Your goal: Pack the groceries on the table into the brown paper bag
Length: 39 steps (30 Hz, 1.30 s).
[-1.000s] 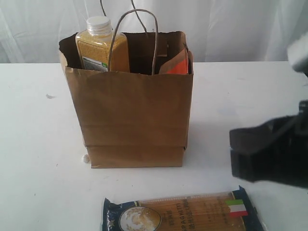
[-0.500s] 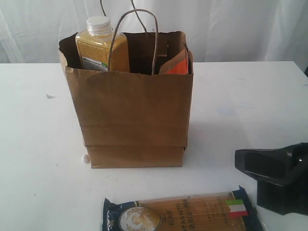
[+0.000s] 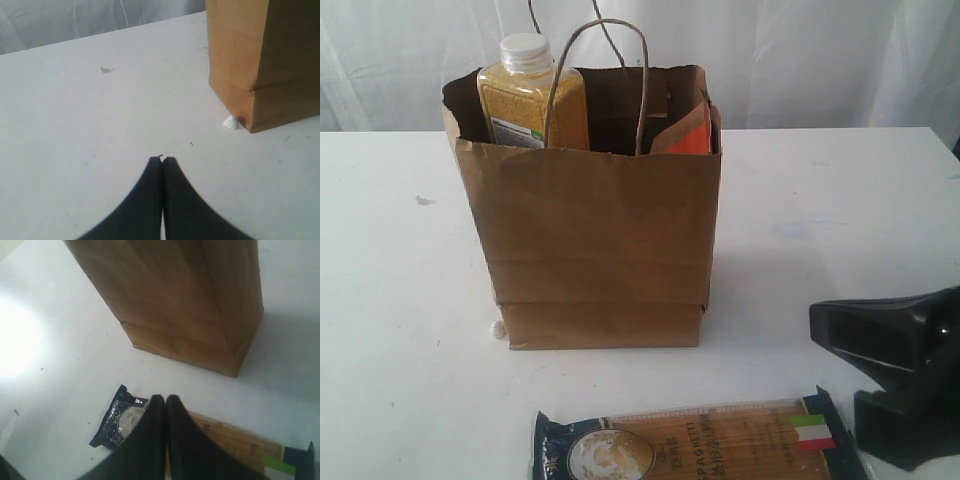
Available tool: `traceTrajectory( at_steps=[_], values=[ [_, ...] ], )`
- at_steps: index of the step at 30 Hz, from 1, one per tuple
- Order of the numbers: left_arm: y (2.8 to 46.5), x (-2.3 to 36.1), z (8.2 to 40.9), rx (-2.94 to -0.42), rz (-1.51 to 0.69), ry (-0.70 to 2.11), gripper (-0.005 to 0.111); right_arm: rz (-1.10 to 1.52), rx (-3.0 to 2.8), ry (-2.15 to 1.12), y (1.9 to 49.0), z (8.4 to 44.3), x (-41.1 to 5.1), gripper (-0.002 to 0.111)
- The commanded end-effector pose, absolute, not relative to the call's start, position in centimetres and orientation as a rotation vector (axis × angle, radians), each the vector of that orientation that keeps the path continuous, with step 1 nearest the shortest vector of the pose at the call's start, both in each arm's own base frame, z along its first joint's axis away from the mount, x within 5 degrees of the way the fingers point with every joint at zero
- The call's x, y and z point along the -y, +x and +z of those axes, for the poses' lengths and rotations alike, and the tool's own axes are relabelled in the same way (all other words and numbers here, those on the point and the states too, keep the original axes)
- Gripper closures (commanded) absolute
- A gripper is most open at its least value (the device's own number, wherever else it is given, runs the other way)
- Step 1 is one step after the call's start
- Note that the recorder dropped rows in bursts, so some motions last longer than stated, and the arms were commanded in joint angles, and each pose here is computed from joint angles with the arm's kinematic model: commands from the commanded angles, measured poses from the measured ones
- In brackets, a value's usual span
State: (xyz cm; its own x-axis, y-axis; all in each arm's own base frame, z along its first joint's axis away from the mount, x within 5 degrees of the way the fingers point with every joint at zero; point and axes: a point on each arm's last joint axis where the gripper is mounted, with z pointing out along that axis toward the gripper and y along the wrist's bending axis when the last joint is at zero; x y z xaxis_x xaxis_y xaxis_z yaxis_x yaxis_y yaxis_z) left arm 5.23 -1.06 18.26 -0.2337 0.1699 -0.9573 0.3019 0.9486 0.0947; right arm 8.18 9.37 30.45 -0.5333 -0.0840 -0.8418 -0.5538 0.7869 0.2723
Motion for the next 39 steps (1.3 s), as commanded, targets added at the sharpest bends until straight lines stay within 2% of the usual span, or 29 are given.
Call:
traceTrajectory(
  at_steps=[1, 4, 13, 19, 26, 39],
  values=[
    [5.2, 1.0, 18.2, -1.812, -0.118, 0.349, 0.107, 0.605, -1.888, -0.665, 8.0, 30.4, -9.5, 0.108],
    [5.2, 1.0, 18.2, -1.812, -0.118, 0.349, 0.107, 0.589, -1.777, -0.684, 8.2, 29.4, -9.1, 0.108],
    [5.2, 1.0, 18.2, -1.812, -0.118, 0.349, 0.107, 0.552, -1.646, -0.475, 7.8, 23.3, -5.9, 0.108],
    [5.2, 1.0, 18.2, -1.812, -0.118, 0.349, 0.107, 0.47, -1.639, -0.364, 6.8, 20.7, -4.0, 0.108],
    [5.2, 1.0, 18.2, -1.812, -0.118, 0.349, 0.107, 0.414, -1.625, -0.205, 6.3, 20.5, -2.6, 0.108],
    [5.2, 1.0, 18.2, -1.812, -0.118, 0.349, 0.107, 0.398, -1.671, -0.199, 6.2, 20.0, -2.5, 0.108]
  ],
)
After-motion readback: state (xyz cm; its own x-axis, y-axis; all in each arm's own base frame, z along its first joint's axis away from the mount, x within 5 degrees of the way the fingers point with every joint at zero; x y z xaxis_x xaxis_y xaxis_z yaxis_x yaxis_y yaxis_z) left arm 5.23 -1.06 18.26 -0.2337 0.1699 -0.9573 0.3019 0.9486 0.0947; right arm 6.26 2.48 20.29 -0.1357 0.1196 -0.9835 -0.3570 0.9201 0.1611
